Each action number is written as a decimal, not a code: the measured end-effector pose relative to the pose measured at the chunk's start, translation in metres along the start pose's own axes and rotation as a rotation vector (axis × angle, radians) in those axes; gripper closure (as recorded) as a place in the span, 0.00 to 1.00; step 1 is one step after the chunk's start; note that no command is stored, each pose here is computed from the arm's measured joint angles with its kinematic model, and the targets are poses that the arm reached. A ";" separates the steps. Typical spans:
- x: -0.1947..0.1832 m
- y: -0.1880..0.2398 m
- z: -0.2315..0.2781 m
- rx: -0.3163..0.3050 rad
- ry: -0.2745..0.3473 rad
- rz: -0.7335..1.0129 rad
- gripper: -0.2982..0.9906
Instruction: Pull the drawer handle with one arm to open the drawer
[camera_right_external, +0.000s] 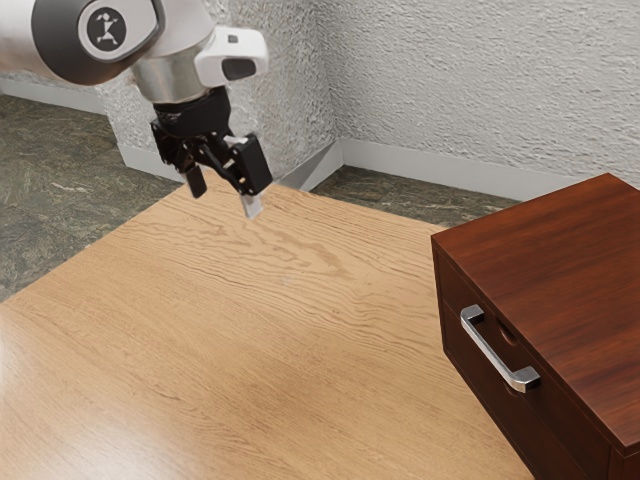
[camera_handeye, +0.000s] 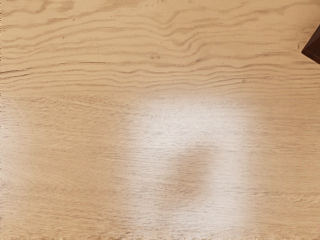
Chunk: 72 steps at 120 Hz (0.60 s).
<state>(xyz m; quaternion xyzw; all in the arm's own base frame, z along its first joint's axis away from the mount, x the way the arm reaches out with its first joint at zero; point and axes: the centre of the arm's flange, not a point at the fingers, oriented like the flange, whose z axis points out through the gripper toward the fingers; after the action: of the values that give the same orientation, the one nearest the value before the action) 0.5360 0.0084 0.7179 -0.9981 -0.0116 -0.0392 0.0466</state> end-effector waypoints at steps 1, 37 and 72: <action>0.000 0.000 0.000 0.001 -0.002 0.000 0.23; -0.017 -0.008 -0.057 -0.042 0.076 -0.024 0.23; -0.031 -0.012 -0.078 -0.133 0.044 -0.385 0.23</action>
<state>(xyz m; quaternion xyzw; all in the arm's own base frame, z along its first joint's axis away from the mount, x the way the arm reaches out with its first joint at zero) 0.4991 0.0126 0.7937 -0.9773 -0.1983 -0.0698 -0.0276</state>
